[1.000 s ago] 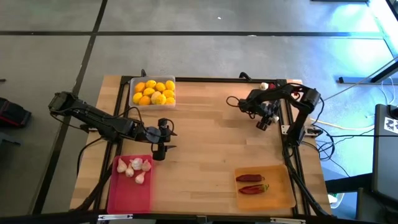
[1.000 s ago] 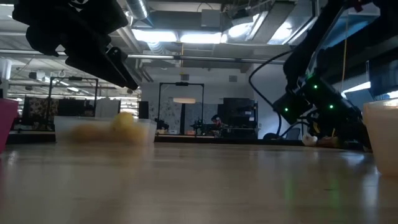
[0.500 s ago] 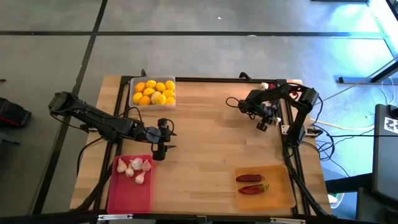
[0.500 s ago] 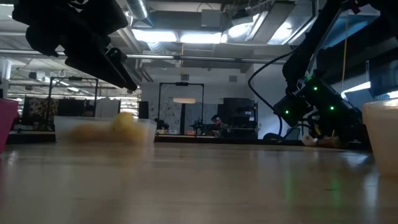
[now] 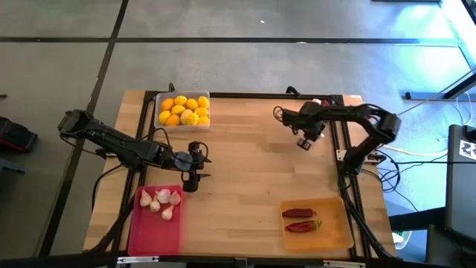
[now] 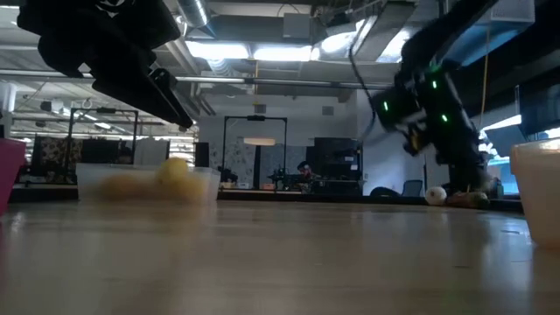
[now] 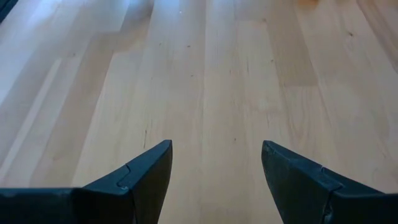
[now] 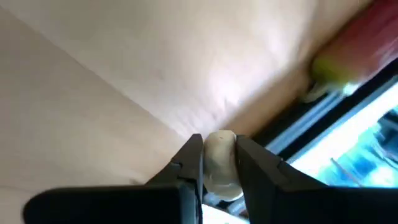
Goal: Sort produce into baskets
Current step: Put the white garlic into the bottom left red bin
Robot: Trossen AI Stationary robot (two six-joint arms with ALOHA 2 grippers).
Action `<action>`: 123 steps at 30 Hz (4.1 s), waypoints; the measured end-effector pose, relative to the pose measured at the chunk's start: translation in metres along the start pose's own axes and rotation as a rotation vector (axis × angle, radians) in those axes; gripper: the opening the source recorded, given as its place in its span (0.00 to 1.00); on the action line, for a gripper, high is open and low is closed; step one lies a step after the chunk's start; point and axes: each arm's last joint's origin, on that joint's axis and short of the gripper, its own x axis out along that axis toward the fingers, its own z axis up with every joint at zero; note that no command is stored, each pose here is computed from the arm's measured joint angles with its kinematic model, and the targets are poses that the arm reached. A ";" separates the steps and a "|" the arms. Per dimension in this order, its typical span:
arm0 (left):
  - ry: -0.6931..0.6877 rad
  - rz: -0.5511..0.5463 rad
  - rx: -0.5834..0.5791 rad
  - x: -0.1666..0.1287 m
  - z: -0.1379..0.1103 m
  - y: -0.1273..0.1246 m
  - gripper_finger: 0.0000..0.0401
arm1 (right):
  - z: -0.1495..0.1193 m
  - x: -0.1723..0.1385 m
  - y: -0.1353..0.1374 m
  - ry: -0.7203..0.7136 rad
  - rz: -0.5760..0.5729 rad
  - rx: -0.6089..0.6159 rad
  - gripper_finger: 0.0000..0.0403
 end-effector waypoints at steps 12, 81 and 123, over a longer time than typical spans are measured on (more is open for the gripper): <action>-0.013 0.023 -0.008 0.000 0.001 0.001 0.61 | -0.015 -0.087 0.002 -0.684 0.163 0.106 0.18; -0.579 -0.155 -0.463 0.008 0.057 0.052 0.61 | -0.032 -0.201 0.154 -2.030 0.040 -0.617 0.18; -0.721 -0.190 -0.323 0.013 0.072 0.050 0.05 | -0.033 -0.201 0.154 -2.041 0.095 -0.631 0.18</action>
